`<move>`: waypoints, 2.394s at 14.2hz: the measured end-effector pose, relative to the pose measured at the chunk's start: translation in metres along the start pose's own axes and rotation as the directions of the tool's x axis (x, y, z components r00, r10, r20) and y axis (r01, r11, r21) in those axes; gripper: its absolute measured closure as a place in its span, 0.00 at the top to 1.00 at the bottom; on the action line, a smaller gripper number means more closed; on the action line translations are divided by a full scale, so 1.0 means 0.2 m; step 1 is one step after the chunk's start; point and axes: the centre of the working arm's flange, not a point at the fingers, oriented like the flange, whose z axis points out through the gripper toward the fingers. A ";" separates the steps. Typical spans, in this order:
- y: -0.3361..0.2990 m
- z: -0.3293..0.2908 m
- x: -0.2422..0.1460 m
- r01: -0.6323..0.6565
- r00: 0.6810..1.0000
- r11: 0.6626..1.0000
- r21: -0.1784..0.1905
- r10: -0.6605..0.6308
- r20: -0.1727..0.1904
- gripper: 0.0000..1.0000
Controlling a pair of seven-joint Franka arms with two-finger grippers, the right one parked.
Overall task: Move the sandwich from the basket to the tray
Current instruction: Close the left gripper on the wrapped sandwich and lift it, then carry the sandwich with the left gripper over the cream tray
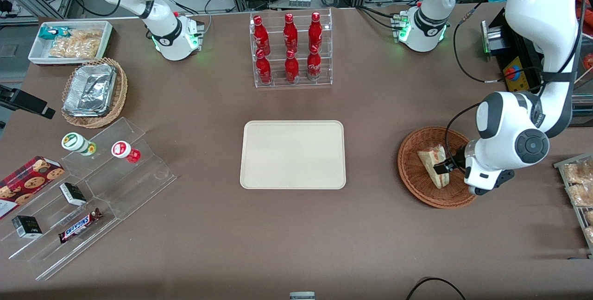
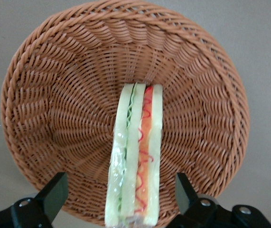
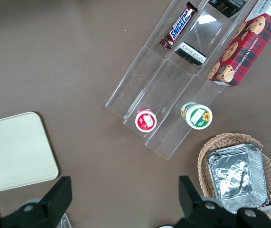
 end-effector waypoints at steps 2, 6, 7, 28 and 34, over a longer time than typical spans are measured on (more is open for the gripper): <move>0.01 0.07 0.01 0.006 1.000 1.000 0.001 -0.006 0.011 1.00; 0.04 0.25 0.03 0.001 1.000 1.000 -0.017 -0.001 0.010 1.00; 0.05 0.28 0.03 -0.001 1.000 1.000 -0.017 0.001 0.015 1.00; 1.49 0.10 -1.45 -0.538 0.843 0.843 0.020 0.537 0.041 0.15; 1.82 0.46 -1.45 -0.464 0.885 0.886 0.022 0.463 0.043 0.14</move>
